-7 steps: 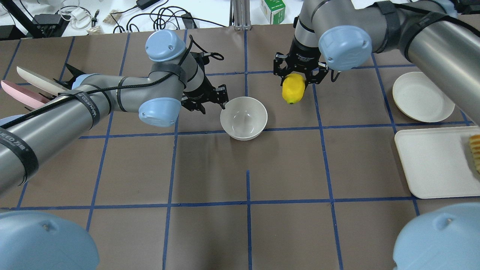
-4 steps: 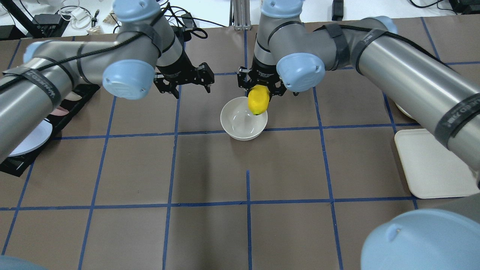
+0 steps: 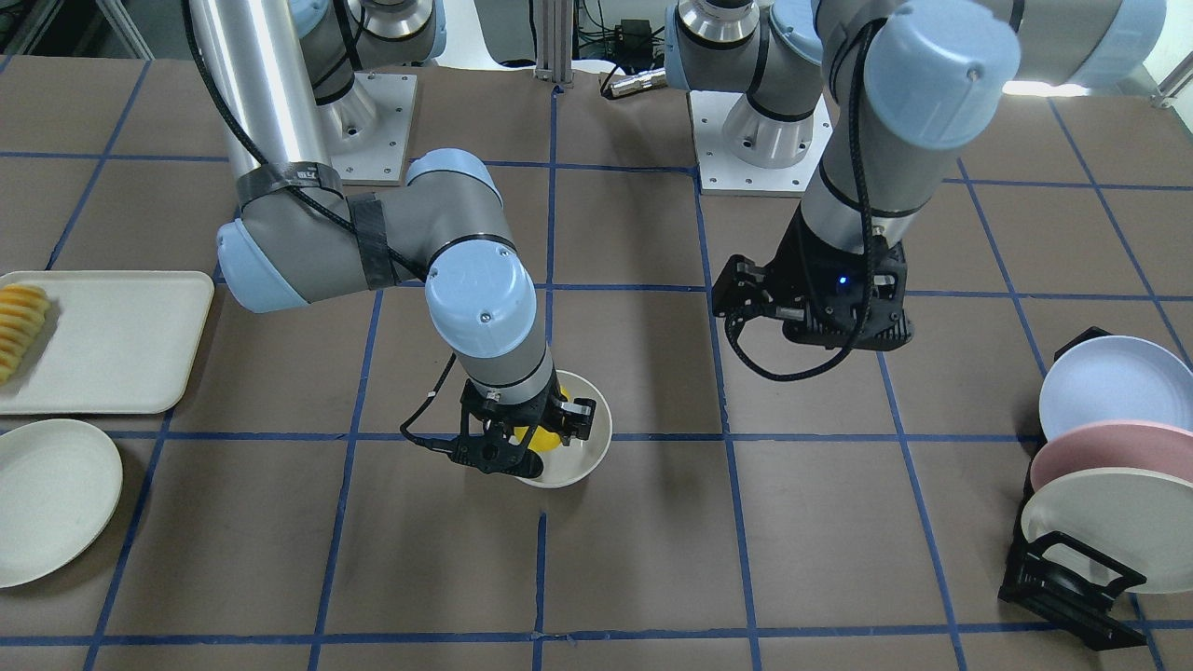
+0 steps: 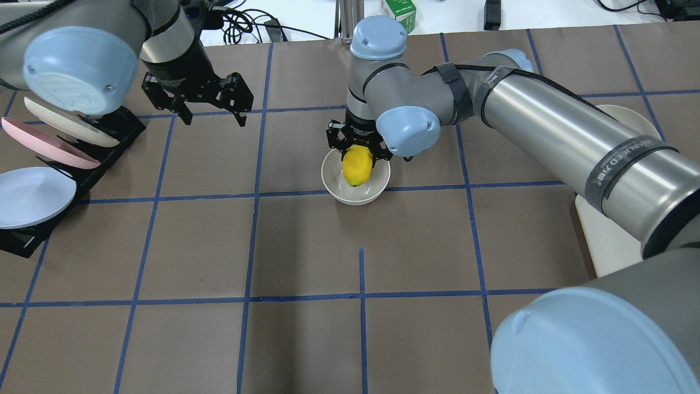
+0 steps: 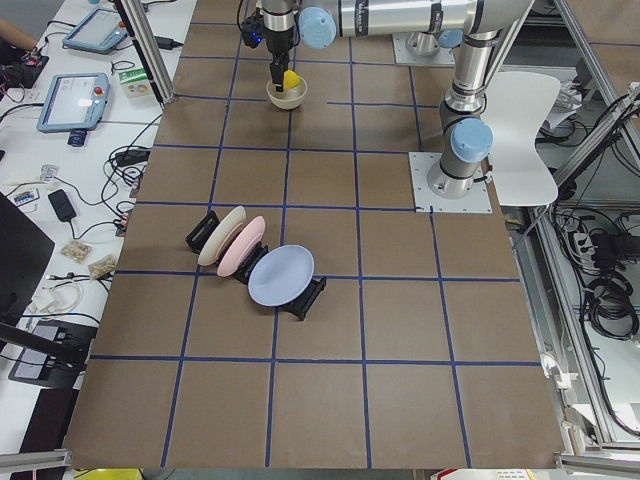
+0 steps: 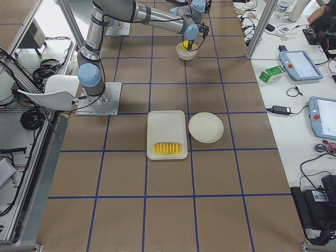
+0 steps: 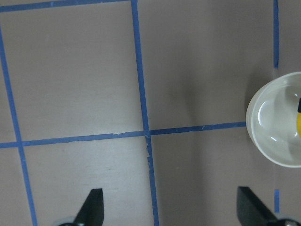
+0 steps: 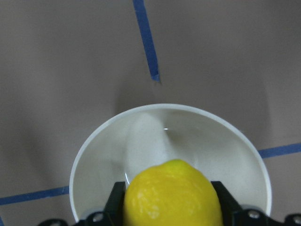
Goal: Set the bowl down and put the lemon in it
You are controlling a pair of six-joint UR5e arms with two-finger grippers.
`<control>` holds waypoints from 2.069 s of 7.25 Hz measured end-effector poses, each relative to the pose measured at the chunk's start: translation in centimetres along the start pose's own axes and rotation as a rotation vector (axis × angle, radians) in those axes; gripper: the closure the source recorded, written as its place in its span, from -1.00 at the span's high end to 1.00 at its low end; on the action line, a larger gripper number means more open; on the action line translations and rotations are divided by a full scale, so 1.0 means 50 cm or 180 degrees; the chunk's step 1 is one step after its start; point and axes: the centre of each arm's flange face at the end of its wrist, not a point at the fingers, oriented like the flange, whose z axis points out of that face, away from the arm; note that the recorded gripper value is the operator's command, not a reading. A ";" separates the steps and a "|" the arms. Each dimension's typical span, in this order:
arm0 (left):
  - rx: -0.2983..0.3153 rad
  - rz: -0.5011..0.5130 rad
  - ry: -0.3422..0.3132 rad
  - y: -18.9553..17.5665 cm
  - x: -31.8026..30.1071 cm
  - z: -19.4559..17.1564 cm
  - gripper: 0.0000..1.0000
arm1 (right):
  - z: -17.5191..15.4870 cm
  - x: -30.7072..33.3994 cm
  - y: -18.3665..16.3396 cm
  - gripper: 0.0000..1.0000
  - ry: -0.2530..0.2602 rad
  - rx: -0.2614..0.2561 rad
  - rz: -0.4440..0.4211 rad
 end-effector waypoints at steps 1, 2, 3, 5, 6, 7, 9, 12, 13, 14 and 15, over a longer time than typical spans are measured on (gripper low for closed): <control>0.0001 0.0035 0.0000 0.022 -0.013 -0.031 1.00 | 0.031 -0.014 0.011 -0.35 0.0039 -0.0053 -0.0036; 0.0004 0.0022 0.0016 0.037 -0.027 -0.051 1.00 | 0.050 -0.023 0.016 -0.03 0.0060 -0.0059 -0.0076; 0.0015 -0.0005 0.0037 0.046 -0.036 -0.064 1.00 | 0.058 -0.026 0.015 0.32 0.0058 -0.0035 -0.0126; 0.0057 -0.0042 0.0058 0.061 -0.042 -0.087 1.00 | 0.056 -0.022 0.005 0.49 0.0049 0.0012 -0.0218; 0.0058 -0.0052 0.0028 0.067 -0.046 -0.096 1.00 | 0.054 -0.012 -0.006 0.80 0.0049 0.0019 -0.0260; 0.0054 -0.0064 -0.0002 0.071 -0.051 -0.102 1.00 | 0.054 0.001 -0.017 1.00 0.0052 0.0016 -0.0297; 0.0054 -0.0091 0.0021 0.072 -0.057 -0.106 1.00 | 0.052 0.010 -0.023 1.00 0.0060 0.0003 -0.0284; 0.0060 -0.0103 0.0036 0.072 -0.060 -0.107 1.00 | -0.102 0.046 -0.011 1.00 0.0138 0.0166 -0.0236; 0.0060 -0.0103 0.0037 0.072 -0.060 -0.107 1.00 | -0.184 0.091 -0.001 1.00 0.0223 0.0225 -0.0226; 0.0056 -0.0103 0.0036 0.073 -0.060 -0.106 1.00 | -0.263 0.151 0.008 1.00 0.0282 0.0214 -0.0233; 0.0051 -0.0101 0.0035 0.073 -0.059 -0.105 1.00 | -0.333 0.222 0.017 1.00 0.0329 0.0149 -0.0248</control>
